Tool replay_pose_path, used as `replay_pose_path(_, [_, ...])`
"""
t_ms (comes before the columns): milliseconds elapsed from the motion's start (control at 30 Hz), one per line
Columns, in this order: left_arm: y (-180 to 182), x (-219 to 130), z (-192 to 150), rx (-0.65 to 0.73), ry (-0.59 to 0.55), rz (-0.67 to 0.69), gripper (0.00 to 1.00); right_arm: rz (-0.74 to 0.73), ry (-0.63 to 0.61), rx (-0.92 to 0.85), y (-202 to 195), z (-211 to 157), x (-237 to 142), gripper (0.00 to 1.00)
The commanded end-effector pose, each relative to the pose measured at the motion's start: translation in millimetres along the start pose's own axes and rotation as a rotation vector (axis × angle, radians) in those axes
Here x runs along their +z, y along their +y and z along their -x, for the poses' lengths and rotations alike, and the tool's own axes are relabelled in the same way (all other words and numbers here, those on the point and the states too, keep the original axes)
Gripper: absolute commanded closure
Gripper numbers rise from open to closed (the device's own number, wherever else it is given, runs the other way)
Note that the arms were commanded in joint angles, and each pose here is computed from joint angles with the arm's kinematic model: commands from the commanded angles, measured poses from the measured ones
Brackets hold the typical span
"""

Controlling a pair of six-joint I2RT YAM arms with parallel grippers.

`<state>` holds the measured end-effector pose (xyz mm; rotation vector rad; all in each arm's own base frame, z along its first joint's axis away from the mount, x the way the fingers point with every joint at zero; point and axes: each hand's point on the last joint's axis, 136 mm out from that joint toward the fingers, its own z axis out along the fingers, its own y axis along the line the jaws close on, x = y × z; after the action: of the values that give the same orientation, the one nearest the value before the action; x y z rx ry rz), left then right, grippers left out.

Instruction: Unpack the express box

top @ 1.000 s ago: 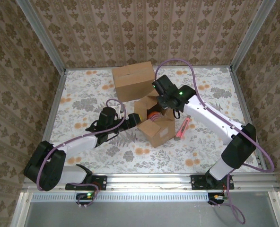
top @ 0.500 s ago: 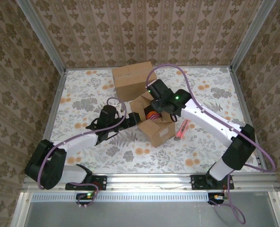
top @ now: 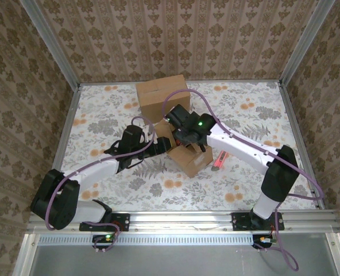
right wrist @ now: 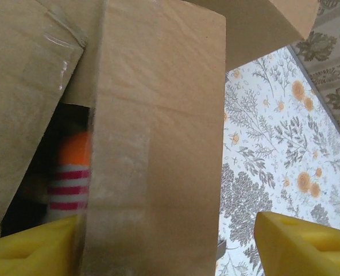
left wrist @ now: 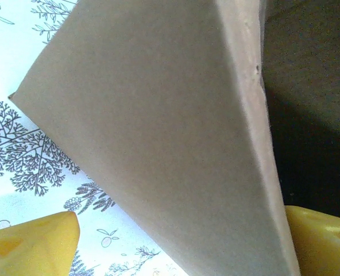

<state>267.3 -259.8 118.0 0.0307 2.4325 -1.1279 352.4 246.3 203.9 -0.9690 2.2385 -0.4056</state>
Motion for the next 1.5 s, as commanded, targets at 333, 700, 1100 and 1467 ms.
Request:
replay_pose_path(333, [-4.4, -29.9, -10.7, 0.092, 0.089, 0.088, 0.00, -0.110, -0.037, 0.018, -15.9, 24.3, 5.1, 0.27])
replay_pose_path(700, [-25.4, -68.0, 14.7, 0.137, -0.030, 0.051, 0.00, -0.100, -0.041, 0.038, -14.8, 25.2, 5.2, 0.31])
replay_pose_path(1100, [-7.8, -64.8, 57.4, 0.045, -0.163, -0.032, 0.00, -0.078, -0.045, 0.064, -13.7, 25.0, 0.1, 0.31])
replay_pose_path(1467, [-7.1, -46.4, 75.6, 0.048, -0.180, -0.070, 0.00, -0.060, -0.041, 0.073, -9.3, 21.6, -0.3, 0.32])
